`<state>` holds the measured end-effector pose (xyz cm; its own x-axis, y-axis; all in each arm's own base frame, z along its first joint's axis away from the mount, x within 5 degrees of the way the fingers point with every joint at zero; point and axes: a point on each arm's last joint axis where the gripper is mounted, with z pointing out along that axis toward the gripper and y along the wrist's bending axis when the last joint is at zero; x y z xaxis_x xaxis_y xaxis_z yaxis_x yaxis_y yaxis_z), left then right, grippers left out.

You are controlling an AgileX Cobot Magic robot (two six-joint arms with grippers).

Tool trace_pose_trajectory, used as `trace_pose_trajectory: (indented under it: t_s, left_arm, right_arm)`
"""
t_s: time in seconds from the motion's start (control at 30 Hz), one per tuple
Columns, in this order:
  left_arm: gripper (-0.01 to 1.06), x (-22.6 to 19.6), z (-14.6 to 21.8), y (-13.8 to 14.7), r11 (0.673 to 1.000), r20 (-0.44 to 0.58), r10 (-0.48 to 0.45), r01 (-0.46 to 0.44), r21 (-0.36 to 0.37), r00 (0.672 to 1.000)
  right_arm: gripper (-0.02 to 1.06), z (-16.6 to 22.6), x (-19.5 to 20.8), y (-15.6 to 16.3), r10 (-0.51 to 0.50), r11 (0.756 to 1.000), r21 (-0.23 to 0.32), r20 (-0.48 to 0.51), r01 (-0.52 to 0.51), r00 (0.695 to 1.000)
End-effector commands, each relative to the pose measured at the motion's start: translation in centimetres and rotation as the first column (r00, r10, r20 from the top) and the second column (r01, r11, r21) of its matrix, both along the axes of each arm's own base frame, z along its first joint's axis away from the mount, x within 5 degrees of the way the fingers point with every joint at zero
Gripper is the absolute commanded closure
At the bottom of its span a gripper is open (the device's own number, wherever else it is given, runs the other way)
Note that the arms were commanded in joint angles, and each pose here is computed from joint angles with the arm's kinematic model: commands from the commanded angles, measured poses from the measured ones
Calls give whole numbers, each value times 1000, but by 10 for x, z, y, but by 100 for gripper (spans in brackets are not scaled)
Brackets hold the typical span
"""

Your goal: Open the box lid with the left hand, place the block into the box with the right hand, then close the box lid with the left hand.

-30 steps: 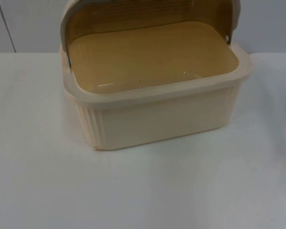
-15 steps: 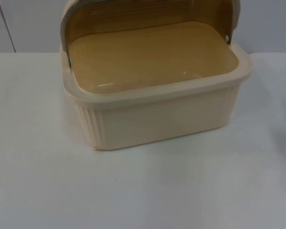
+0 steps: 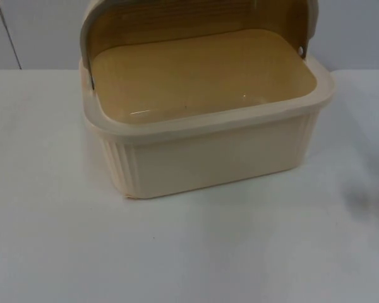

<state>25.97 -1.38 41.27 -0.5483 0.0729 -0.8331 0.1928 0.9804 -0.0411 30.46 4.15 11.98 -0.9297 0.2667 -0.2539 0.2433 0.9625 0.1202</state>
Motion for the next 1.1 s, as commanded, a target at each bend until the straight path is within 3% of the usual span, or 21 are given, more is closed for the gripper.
trace_pose_trajectory:
  t_s: [0.0,0.23,0.33,0.4,0.43,0.53,0.57,0.7,0.77,0.8,0.9,1.07]
  left_arm:
    - [0,0,1,-1,1000,4,-1,1,1,1000]
    - [0,0,1,-1,1000,4,-1,1,1,1000]
    - [0,0,1,-1,1000,4,-1,1,1,1000]
    - [0,0,1,-1,1000,4,-1,1,1,1000]
    - [0,0,1,-1,1000,4,-1,1,1,1000]
    - [0,0,1,-1,1000,4,-1,1,1,1000]
    - [0,0,1,-1,1000,4,-1,1,1,1000]
    - [0,0,1,-1,1000,4,-1,1,1,1000]
    - [0,0,1,-1,1000,4,-1,1,-1,1000]
    - [0,0,1,-1,1000,4,-1,1,-1,1000]
    - [0,0,1,-2,1000,5,-2,2,-10,1000]
    - [0,0,1,-2,1000,1,-5,5,-21,1000]
  right_arm:
    - [0,-4,0,2,1,1000,0,0,-1,1000]
    - [8,-8,-1,1,-3,1000,-3,-17,3,1000]
    - [27,-8,-1,1,-14,1000,-1,-13,14,1000]
    - [45,-8,-1,1,-11,1000,-4,-13,11,1000]
    - [45,-8,-1,1,-11,1000,-4,-13,11,1000]
    - [73,-8,-2,-2,-13,1000,-29,-28,12,1000]
    - [73,-8,-2,-2,-13,1000,-29,-28,12,1000]
    - [105,-7,-7,-7,53,994,-96,-78,-61,996]
    - [105,-4,-6,-7,62,992,-103,-76,-70,995]
    - [105,3,-5,-10,100,983,-143,-79,-111,992]
    - [105,17,-1,-11,118,978,-168,-55,-126,991]
    - [105,56,15,-11,250,943,-222,-13,-246,968]
